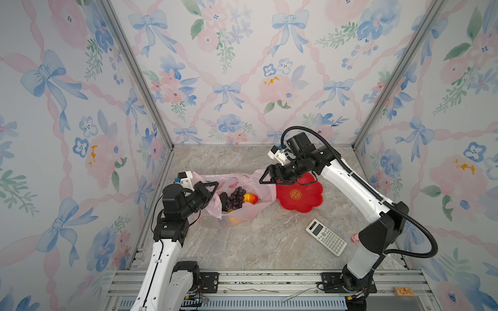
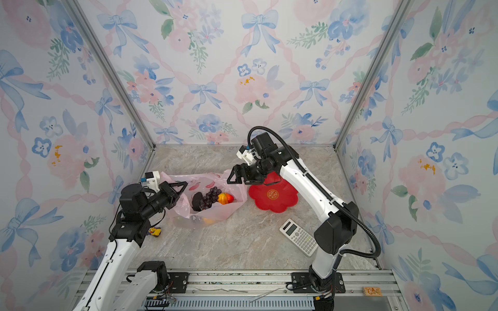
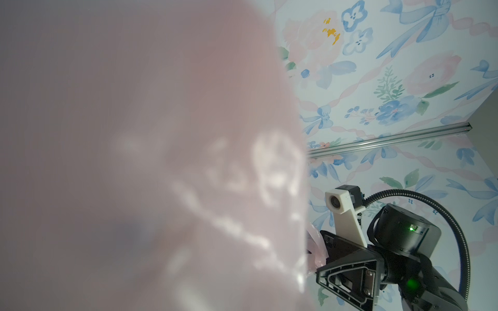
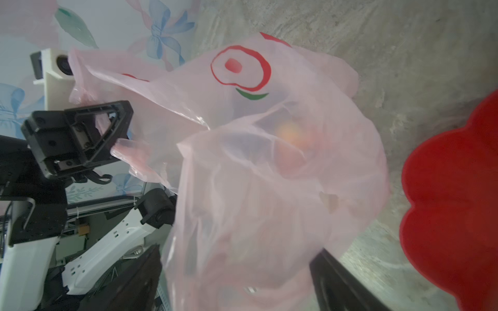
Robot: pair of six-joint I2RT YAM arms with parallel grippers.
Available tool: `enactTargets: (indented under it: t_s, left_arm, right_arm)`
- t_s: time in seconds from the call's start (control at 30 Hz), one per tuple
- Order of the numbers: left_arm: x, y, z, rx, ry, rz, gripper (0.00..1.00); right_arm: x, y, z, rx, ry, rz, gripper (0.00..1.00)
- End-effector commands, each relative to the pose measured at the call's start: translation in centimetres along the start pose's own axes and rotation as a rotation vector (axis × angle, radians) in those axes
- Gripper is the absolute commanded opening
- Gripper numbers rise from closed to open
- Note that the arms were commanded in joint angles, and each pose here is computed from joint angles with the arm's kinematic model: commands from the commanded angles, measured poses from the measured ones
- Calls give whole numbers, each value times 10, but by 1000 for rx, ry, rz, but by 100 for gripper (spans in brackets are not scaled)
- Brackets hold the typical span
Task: Place the fruits into the plastic bag
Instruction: 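Move the right gripper to the bag rim farthest from the robot and grasp it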
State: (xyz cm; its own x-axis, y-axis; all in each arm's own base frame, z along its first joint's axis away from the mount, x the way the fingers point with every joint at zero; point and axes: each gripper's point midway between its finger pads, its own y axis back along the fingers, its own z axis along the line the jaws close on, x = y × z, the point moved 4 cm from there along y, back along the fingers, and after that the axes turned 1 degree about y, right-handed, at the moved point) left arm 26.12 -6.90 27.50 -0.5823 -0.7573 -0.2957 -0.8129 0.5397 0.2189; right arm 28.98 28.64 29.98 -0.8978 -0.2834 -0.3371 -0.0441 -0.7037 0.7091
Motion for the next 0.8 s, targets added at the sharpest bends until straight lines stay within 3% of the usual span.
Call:
enactTargets:
  t_s: [0.0,0.5,0.77]
  left_arm:
    - [-6,0,-7,20,-16,-15,0]
    - [4,10,-6,40,-9,-19,0]
    - [3,12,-8,44,-15,-21,0]
  right_arm:
    - [20,20,16,17,26,24,90]
    - [13,-4,27,32,22,36,83]
    - [6,7,5,281,65,13,82]
